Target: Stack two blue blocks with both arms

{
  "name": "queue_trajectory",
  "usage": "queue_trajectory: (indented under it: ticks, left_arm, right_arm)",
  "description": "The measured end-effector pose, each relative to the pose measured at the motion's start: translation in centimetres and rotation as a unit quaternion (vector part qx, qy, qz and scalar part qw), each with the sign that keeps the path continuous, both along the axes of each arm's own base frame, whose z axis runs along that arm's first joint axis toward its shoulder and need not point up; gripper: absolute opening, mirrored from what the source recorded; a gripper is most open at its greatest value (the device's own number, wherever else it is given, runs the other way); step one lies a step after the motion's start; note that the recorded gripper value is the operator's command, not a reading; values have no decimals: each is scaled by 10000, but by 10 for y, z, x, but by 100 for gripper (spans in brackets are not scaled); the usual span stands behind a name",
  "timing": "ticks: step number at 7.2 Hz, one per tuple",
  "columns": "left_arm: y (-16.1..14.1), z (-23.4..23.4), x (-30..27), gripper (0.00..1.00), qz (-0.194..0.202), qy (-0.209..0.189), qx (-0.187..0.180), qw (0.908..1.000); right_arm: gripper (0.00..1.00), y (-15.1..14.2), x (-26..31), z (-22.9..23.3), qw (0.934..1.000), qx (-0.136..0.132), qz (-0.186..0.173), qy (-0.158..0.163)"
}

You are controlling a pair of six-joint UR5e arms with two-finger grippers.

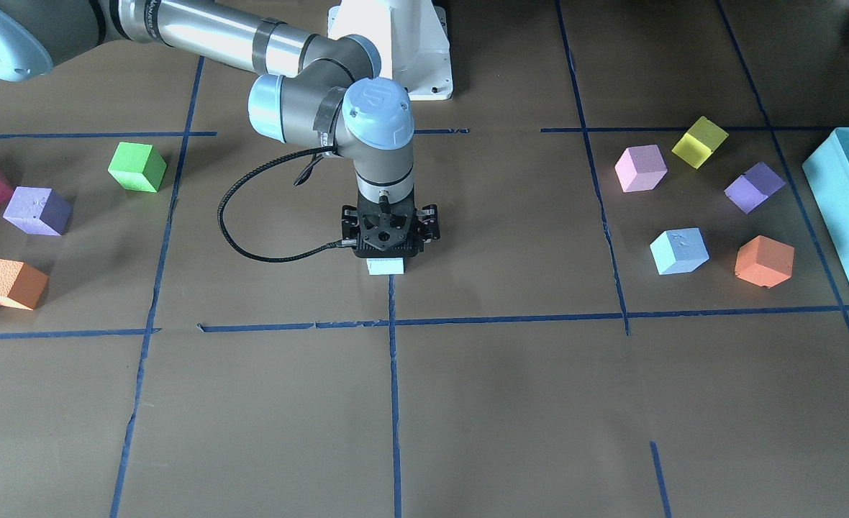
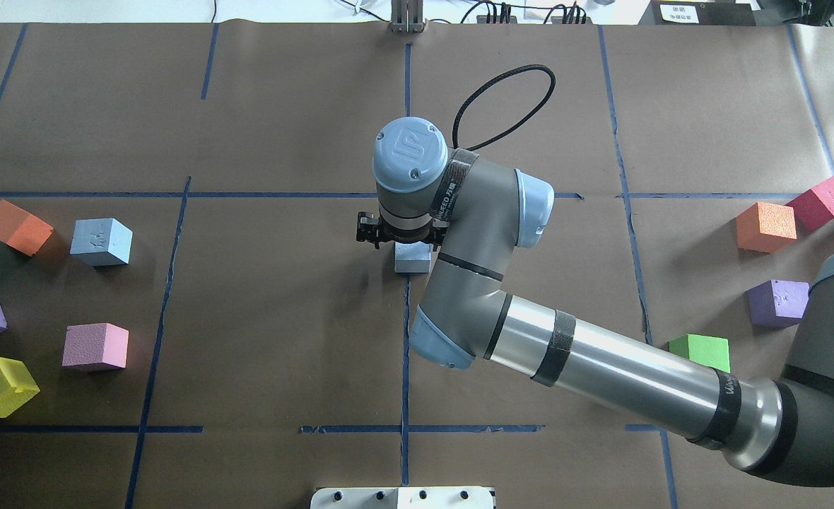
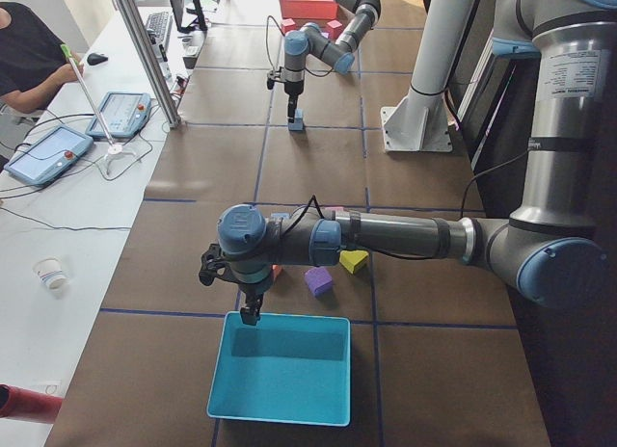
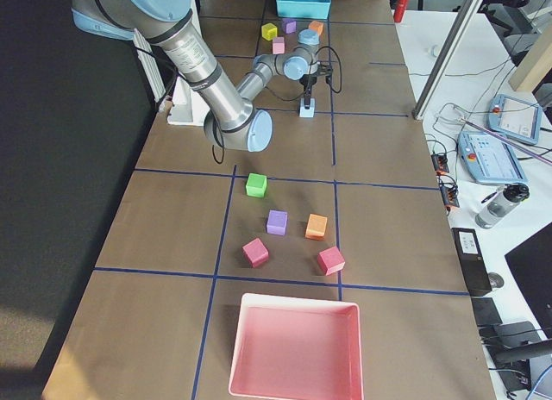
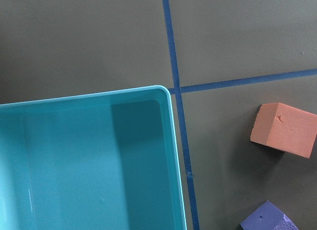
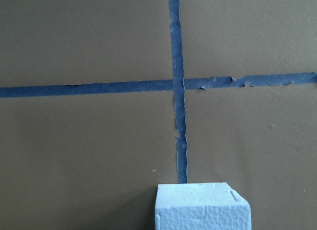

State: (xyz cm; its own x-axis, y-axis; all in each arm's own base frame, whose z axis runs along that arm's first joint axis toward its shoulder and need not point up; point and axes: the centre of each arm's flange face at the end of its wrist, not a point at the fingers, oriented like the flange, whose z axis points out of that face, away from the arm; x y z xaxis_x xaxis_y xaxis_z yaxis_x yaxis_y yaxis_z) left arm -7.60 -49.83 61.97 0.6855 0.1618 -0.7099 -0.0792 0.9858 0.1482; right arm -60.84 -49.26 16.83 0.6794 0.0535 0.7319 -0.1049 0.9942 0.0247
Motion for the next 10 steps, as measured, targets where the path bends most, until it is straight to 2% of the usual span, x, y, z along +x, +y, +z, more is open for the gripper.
queue_trajectory:
  ticks: [2, 4, 6, 8, 10]
  left_arm:
    - [-4, -48, 20, 100, 64, 4, 335, 9994]
    - [-5, -97, 74, 100, -67, 94, 249, 9996]
    - [-4, -123, 125, 100, -334, 312, 154, 9988]
    - [-1, -141, 180, 100, -694, 455, -68, 9965]
    - [4, -149, 244, 100, -999, 262, -212, 9944]
  right_arm:
    - [99, -24, 39, -17, 9996, -114, 82, -233]
    - [99, -49, 102, -37, 9984, -313, 182, -439]
    - [99, -57, 181, -44, 9972, -384, 281, -576]
    - [99, -60, 262, -11, 9993, -78, 182, -319]
    - [100, -71, 341, 43, 9995, 288, -94, 51]
